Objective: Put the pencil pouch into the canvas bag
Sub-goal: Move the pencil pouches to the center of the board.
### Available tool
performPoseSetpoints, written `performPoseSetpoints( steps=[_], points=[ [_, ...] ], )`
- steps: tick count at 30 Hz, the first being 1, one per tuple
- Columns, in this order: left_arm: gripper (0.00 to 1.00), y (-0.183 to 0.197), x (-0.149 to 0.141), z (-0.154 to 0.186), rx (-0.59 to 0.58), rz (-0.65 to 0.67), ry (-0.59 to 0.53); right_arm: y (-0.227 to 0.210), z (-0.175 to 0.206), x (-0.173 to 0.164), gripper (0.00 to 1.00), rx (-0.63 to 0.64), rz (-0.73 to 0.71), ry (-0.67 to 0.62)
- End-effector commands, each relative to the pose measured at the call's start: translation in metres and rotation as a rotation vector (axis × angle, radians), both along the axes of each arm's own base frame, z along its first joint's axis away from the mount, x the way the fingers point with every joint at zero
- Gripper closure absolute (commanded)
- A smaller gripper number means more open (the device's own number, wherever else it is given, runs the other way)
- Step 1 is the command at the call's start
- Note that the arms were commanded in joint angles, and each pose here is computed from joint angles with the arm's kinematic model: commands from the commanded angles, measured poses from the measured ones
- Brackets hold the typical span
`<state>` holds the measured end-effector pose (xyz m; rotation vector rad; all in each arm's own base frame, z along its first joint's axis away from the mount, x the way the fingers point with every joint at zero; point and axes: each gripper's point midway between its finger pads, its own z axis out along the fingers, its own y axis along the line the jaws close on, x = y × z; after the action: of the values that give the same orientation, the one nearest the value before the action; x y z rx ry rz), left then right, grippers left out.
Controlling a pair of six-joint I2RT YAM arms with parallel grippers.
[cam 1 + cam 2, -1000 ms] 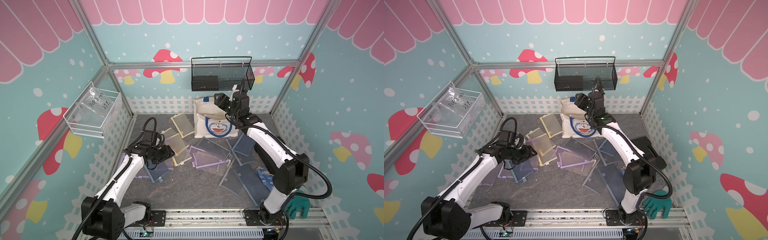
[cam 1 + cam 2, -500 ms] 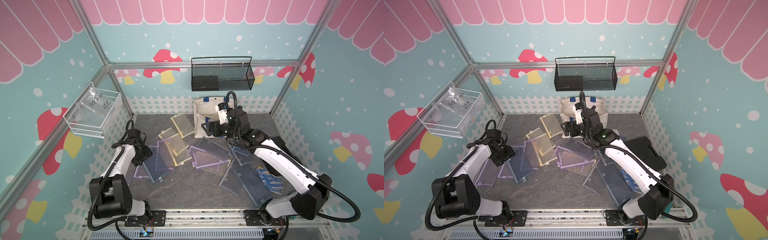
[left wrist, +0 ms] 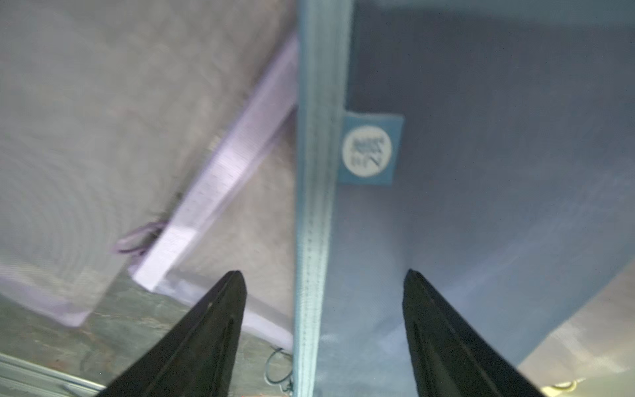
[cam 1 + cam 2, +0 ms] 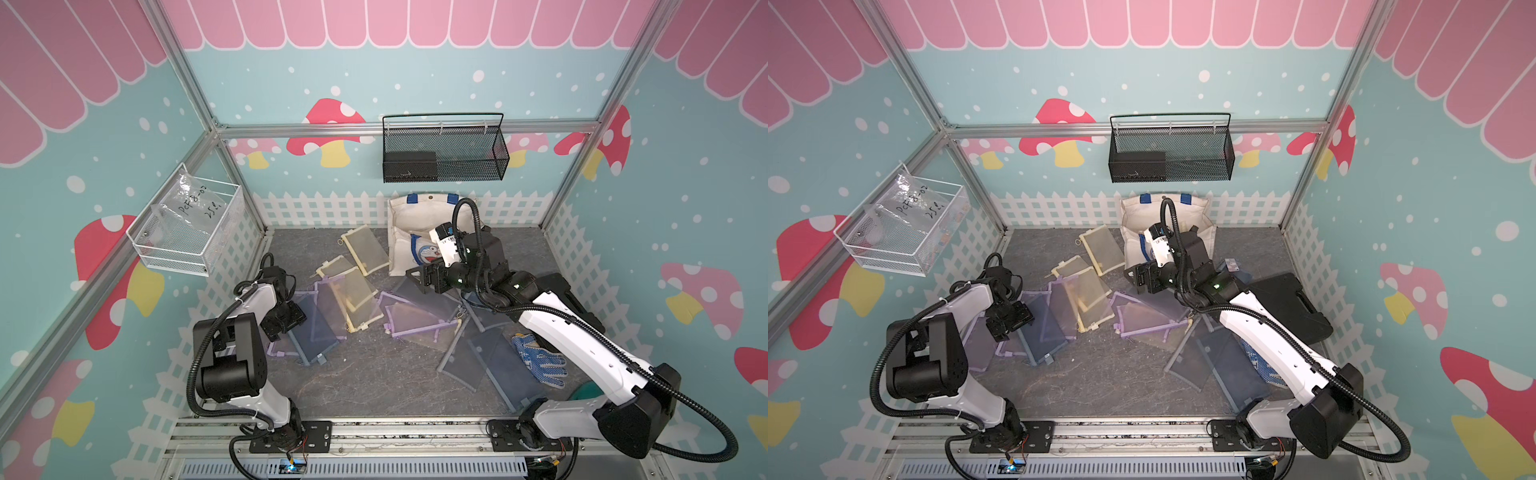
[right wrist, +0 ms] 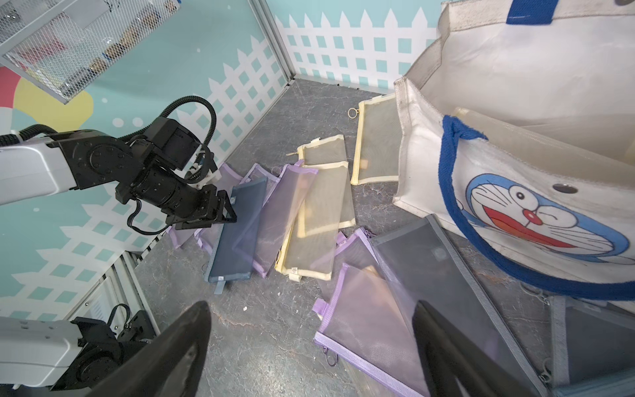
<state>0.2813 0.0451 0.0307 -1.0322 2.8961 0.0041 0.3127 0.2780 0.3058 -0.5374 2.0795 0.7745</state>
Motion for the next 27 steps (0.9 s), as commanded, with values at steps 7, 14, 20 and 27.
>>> performPoseSetpoints(
  steps=[7,14,20,27],
  points=[
    [0.32,-0.063,-0.002,-0.013,-0.095,-0.104,-0.014,-0.003,-0.011,-0.014,0.07,0.032,0.036,0.056],
    [0.35,-0.109,-0.020,-0.019,-0.077,-0.238,0.014,0.006,-0.044,-0.024,0.08,0.037,0.089,0.164],
    [0.37,-0.171,-0.041,-0.023,-0.062,-0.439,0.024,0.020,-0.076,-0.030,0.09,0.030,0.163,0.268],
    [0.37,-0.237,-0.053,-0.014,-0.196,-0.560,-0.061,0.039,-0.137,-0.047,0.13,0.019,0.266,0.433]
  ],
)
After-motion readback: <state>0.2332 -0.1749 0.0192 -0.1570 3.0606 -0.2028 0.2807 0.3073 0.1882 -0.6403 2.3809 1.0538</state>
